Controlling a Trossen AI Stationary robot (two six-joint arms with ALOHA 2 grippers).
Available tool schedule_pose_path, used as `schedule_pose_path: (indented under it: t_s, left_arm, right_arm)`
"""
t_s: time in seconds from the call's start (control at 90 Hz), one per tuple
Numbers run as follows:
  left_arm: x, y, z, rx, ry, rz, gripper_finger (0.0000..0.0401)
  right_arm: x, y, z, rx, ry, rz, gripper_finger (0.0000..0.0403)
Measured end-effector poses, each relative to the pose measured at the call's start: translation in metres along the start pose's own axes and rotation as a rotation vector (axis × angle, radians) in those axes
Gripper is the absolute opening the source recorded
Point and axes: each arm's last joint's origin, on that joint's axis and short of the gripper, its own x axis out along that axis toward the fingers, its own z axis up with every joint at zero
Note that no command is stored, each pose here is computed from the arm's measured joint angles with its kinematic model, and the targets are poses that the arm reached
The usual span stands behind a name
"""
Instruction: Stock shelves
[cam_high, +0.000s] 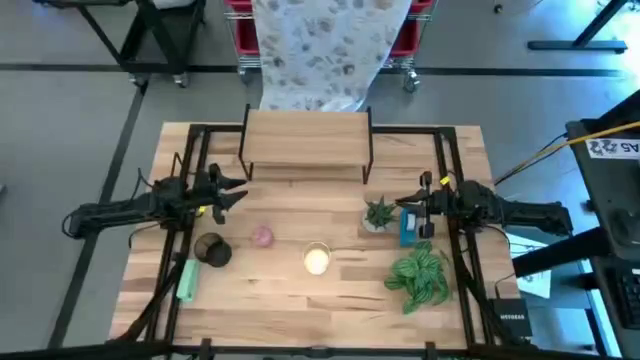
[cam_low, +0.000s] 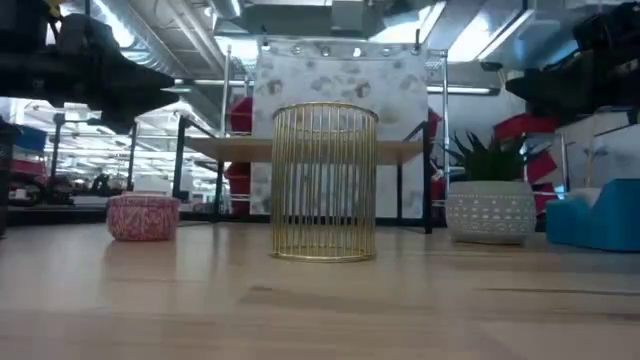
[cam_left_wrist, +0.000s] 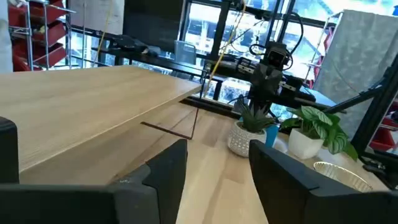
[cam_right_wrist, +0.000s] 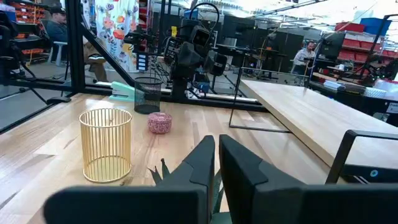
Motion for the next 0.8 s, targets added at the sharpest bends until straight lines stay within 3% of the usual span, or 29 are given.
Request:
schedule_pose_path:
  t_s: [0.122,0.489,0.8]
  left_arm:
    - [0.000,0.000,0.000,0.000,0.000,0.000,0.0158]
    - [0.000,0.000,0.000,0.000,0.000,0.000,0.0158]
    - [0.000,0.000,0.000,0.000,0.000,0.000,0.0158]
  right_arm:
    - [0.000,0.000,0.000,0.005,0.000,0.003,0.0010]
    - [-0.001,0.000,0.011,0.270,-0.113,0.049,0.0010]
    - [0.000,-0.003,0.023,0.248,-0.221,0.009,0.0010]
